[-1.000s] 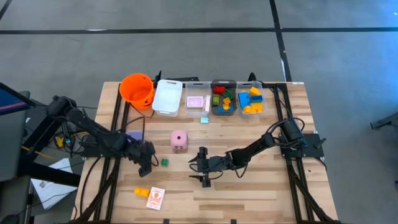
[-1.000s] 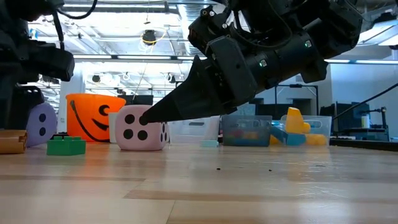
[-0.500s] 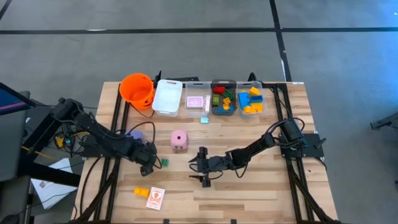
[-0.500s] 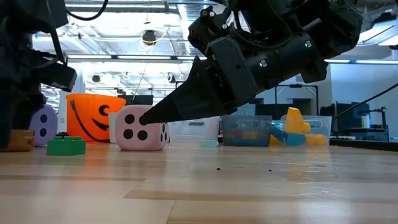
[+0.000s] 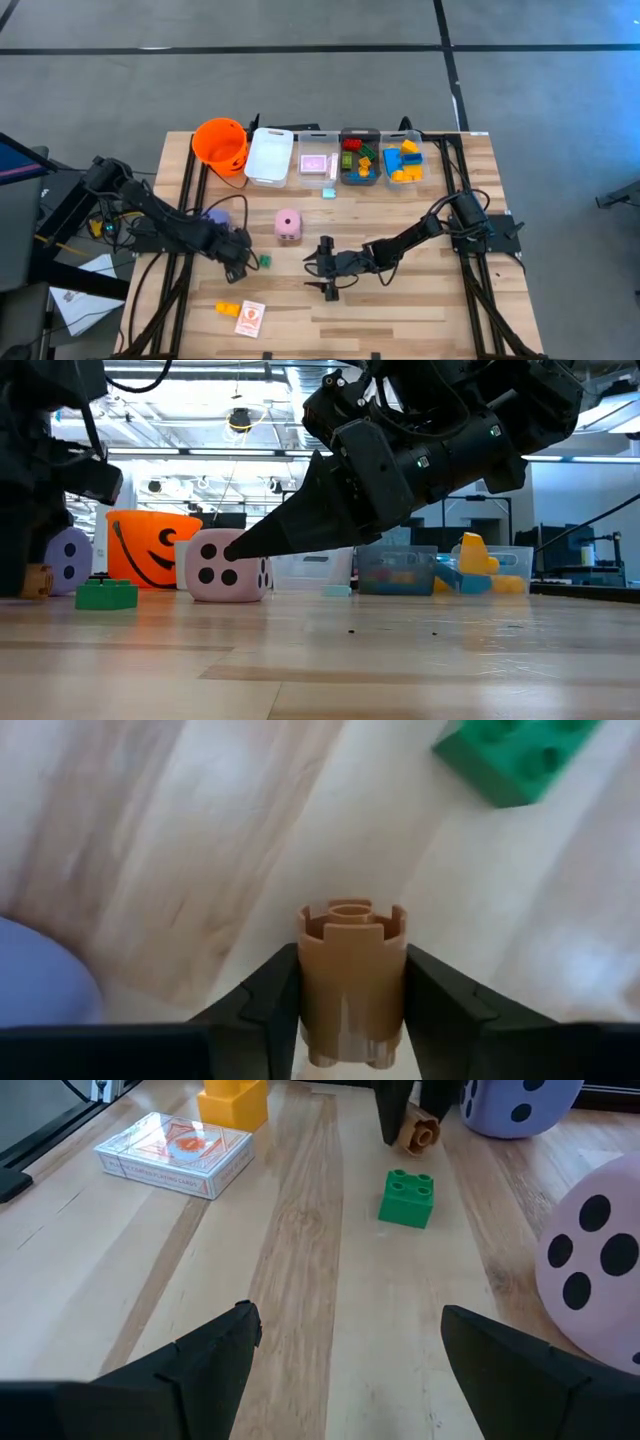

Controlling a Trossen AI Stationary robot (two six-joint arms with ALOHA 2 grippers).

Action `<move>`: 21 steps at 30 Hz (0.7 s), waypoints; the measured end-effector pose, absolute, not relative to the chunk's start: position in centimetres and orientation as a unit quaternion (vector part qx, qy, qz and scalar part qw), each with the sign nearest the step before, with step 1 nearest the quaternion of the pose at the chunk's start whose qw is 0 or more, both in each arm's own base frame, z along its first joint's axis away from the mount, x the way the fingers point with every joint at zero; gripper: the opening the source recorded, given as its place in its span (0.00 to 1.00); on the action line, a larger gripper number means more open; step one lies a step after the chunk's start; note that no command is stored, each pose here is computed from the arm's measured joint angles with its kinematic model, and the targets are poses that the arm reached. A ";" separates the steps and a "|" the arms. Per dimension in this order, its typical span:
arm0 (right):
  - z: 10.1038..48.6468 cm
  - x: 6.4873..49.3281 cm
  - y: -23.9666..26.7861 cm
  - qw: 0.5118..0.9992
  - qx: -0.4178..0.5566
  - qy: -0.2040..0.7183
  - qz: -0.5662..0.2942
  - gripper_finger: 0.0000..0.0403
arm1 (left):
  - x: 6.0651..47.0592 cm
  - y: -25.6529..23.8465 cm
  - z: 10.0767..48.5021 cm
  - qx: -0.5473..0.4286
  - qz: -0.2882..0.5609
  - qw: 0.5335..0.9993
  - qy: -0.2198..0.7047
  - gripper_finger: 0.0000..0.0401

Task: Pick & Place Toys
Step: Put the small brown game piece into the black bin

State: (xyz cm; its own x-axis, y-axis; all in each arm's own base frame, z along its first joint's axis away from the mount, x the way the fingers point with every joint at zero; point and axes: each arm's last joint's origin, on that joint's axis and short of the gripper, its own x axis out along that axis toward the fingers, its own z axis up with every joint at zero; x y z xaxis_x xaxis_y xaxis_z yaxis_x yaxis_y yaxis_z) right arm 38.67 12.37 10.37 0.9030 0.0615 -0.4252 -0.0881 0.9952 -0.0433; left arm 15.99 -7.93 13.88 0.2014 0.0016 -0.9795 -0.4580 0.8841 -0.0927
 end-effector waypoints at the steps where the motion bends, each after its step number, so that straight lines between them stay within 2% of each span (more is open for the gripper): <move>1: 10.4 38.7 12.4 0.975 -0.030 0.217 0.038 0.77 | 16.0 -7.9 14.1 -0.193 0.147 0.756 0.608 0.33; 6: 10.4 38.7 12.4 0.976 0.000 0.214 0.030 0.77 | 16.0 -7.6 16.1 -0.247 0.117 0.787 0.553 0.33; 10: 10.9 38.9 12.4 0.981 0.026 0.189 0.022 0.77 | 16.5 -7.0 18.2 -0.282 0.108 0.836 0.458 0.33; 17: 13.8 38.6 12.1 0.986 0.014 0.169 -0.005 0.77 | 18.5 -5.2 22.8 -0.251 0.053 0.937 0.237 0.33; 21: 16.5 37.8 12.1 0.986 -0.027 0.158 -0.055 0.77 | 19.6 -4.4 25.0 -0.215 0.030 0.968 0.123 0.33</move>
State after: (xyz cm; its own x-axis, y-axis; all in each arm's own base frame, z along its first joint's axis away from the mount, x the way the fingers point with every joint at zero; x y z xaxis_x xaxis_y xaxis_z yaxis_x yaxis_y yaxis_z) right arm 37.77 12.11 16.47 0.9443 -0.1174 -0.3075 0.1005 0.9925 -0.0704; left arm 19.59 -4.39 24.98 0.9678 0.0050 -0.2518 -0.1111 0.9058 -0.4089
